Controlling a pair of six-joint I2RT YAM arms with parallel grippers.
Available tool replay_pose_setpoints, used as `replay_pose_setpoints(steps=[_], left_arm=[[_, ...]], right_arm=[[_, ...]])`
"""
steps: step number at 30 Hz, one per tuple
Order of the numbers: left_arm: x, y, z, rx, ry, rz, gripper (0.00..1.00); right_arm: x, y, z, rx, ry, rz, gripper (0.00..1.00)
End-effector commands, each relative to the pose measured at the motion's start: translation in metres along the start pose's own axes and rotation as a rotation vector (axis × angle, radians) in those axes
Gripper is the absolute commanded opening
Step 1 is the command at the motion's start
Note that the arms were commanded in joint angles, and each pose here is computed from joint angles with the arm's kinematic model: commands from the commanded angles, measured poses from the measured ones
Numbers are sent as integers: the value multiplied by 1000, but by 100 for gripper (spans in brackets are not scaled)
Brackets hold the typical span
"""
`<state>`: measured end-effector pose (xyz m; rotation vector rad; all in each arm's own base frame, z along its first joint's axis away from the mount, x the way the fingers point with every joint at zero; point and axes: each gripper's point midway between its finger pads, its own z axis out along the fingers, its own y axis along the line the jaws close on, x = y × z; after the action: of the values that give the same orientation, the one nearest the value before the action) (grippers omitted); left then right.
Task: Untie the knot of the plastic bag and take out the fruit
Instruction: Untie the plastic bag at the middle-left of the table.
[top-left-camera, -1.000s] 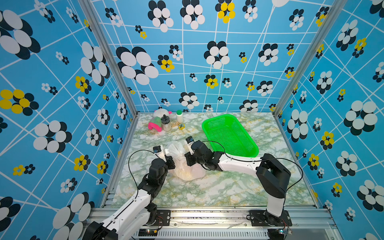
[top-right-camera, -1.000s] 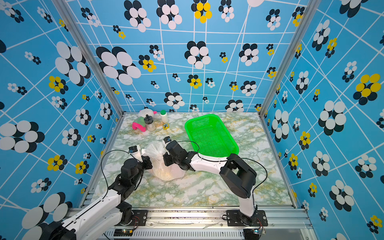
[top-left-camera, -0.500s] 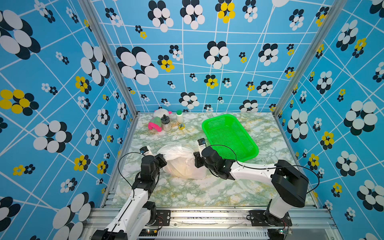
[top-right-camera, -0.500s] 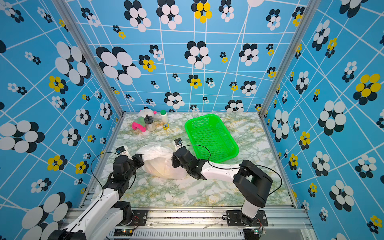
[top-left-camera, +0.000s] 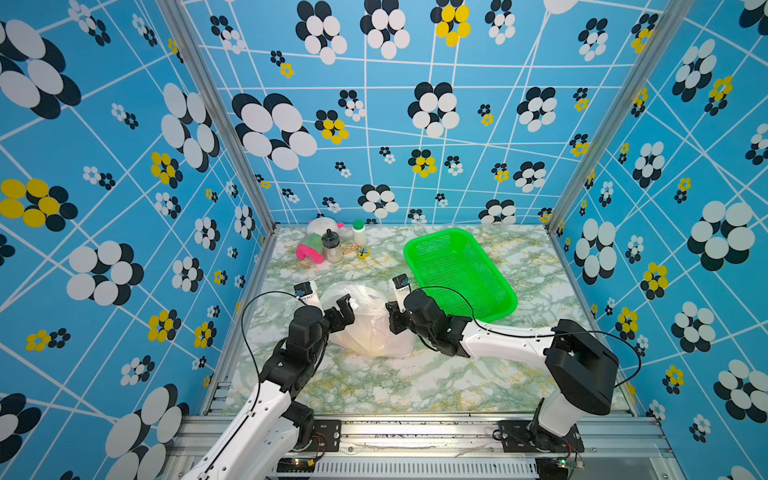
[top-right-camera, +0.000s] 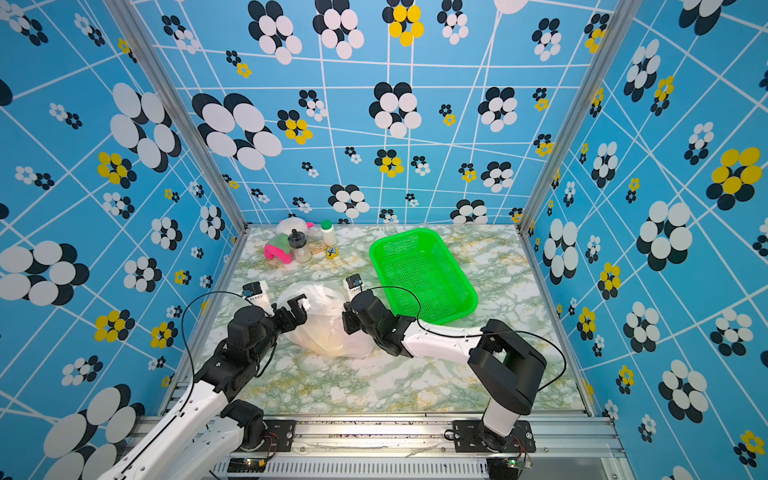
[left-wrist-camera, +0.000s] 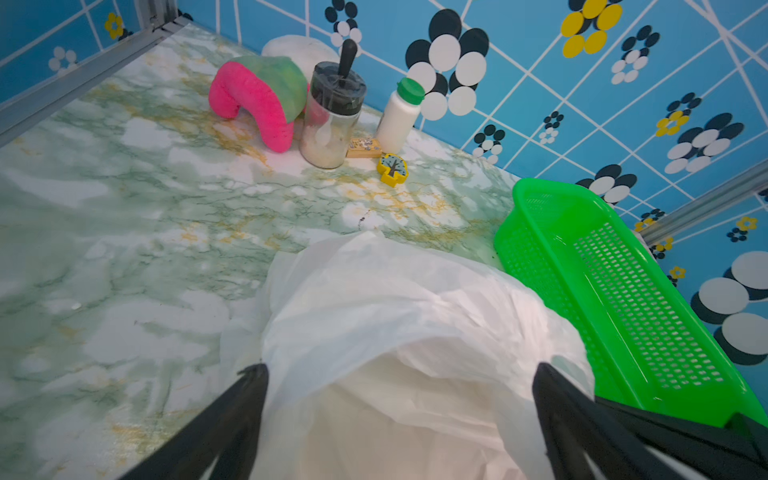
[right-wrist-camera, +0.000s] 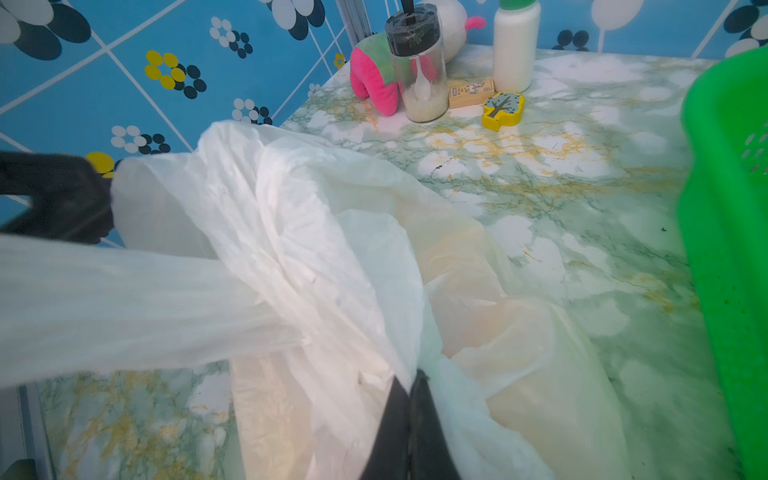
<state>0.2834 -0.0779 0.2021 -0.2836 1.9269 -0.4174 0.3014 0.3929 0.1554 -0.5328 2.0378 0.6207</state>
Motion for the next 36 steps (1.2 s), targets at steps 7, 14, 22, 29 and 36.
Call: replay_pose_setpoints(steps=[7, 14, 22, 29, 36], left_arm=[[-19, -24, -12, -32, 19, 145, 96], [-26, -25, -15, -43, -22, 92, 97], [-6, -47, 20, 1, 150, 51, 89], [4, -40, 30, -53, 208, 49, 91], [1, -32, 14, -93, 224, 9, 99]], right_arm=[[-8, 3, -1, 4, 14, -71, 0], [-11, 12, -5, -42, -2, -105, 0], [-10, 29, -9, -83, -18, -162, 0], [-12, 31, -11, -79, -31, -175, 0], [-16, 27, -6, -37, -31, -181, 0]])
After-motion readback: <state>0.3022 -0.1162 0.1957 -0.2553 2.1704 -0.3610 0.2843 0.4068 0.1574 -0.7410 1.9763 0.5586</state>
